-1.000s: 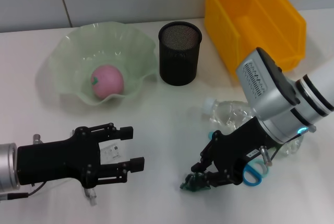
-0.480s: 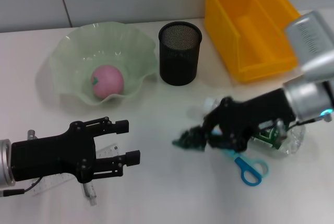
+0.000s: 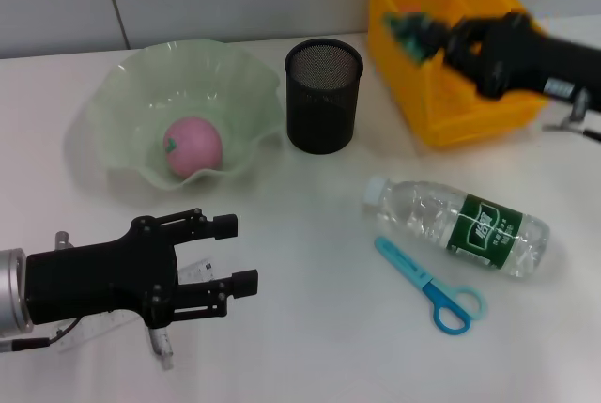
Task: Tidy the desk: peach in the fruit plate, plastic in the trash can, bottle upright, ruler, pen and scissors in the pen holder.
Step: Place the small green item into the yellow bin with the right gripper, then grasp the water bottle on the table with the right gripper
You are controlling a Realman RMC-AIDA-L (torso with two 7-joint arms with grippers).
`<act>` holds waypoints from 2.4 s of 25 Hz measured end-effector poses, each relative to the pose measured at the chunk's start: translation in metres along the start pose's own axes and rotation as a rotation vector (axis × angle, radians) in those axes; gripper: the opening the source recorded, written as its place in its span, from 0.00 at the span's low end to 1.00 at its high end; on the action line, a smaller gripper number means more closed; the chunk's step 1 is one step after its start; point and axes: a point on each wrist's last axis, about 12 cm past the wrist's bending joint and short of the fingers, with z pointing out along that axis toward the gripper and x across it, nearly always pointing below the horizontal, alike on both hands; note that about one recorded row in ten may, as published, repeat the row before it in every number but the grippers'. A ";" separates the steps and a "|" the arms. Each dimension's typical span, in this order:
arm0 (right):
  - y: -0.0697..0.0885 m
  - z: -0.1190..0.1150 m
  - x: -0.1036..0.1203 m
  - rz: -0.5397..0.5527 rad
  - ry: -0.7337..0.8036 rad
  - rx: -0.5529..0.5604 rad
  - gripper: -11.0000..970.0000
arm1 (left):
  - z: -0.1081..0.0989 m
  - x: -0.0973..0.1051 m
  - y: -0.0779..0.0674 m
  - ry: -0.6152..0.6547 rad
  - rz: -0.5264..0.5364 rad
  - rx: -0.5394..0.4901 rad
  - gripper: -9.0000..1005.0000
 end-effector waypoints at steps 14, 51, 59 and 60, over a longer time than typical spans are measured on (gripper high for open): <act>-0.057 0.017 0.023 0.139 -0.003 0.536 0.22 | 0.001 0.001 -0.001 -0.002 -0.002 0.002 0.77; -0.011 0.006 -0.032 0.176 0.318 -0.044 0.76 | -0.001 -0.002 0.001 -0.008 0.006 -0.001 0.77; -0.010 0.006 -0.053 0.111 0.677 -0.031 0.76 | 0.001 -0.002 0.000 -0.011 0.007 0.002 0.77; -0.011 0.007 -0.054 0.101 0.695 -0.026 0.76 | 0.001 -0.003 0.000 -0.011 0.007 0.002 0.77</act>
